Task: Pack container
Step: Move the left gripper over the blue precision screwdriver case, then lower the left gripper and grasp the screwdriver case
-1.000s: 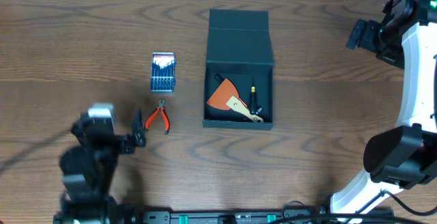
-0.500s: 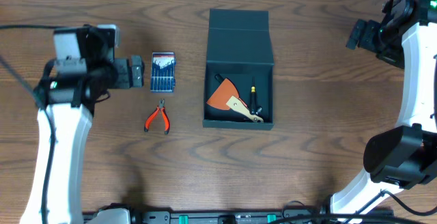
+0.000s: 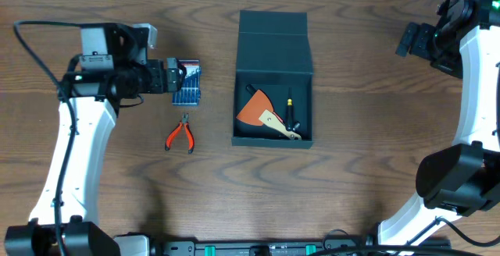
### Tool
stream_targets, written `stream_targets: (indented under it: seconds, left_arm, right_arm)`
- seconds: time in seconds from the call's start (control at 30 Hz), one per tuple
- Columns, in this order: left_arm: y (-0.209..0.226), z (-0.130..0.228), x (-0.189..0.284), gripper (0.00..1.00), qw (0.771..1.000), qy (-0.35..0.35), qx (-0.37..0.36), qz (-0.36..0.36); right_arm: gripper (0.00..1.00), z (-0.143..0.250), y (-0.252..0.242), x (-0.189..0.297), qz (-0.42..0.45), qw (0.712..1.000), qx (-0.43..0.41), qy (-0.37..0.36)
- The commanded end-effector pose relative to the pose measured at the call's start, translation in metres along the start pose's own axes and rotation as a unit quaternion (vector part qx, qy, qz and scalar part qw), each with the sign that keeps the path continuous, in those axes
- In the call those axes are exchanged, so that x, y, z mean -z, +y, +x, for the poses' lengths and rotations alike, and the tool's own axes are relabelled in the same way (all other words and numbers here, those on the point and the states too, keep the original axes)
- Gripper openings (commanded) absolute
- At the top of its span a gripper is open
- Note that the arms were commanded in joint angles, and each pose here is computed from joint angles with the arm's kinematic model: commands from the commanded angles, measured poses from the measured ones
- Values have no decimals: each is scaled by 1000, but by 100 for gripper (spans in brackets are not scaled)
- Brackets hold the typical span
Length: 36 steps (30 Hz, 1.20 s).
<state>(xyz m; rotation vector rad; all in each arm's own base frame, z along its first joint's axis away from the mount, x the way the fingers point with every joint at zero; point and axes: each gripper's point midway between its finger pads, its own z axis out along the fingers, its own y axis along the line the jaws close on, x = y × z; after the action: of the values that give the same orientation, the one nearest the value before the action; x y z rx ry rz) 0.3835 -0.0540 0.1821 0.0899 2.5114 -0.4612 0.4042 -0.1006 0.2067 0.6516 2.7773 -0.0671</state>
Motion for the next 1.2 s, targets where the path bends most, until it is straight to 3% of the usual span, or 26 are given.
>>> stream_targets:
  seconds: [0.0, 0.6, 1.17]
  left_arm:
    - [4, -1, -14, 98, 999, 14, -11, -41]
    - [42, -3, -86, 98, 981, 127, 16, -145]
    - [59, 28, -149, 98, 973, 181, 16, -140]
  right_arm:
    - [99, -3, -1, 6, -2, 1000, 1, -10]
    - [99, -3, -1, 6, -2, 1000, 1, -10]
    - [99, -3, -1, 6, -2, 1000, 1, -10]
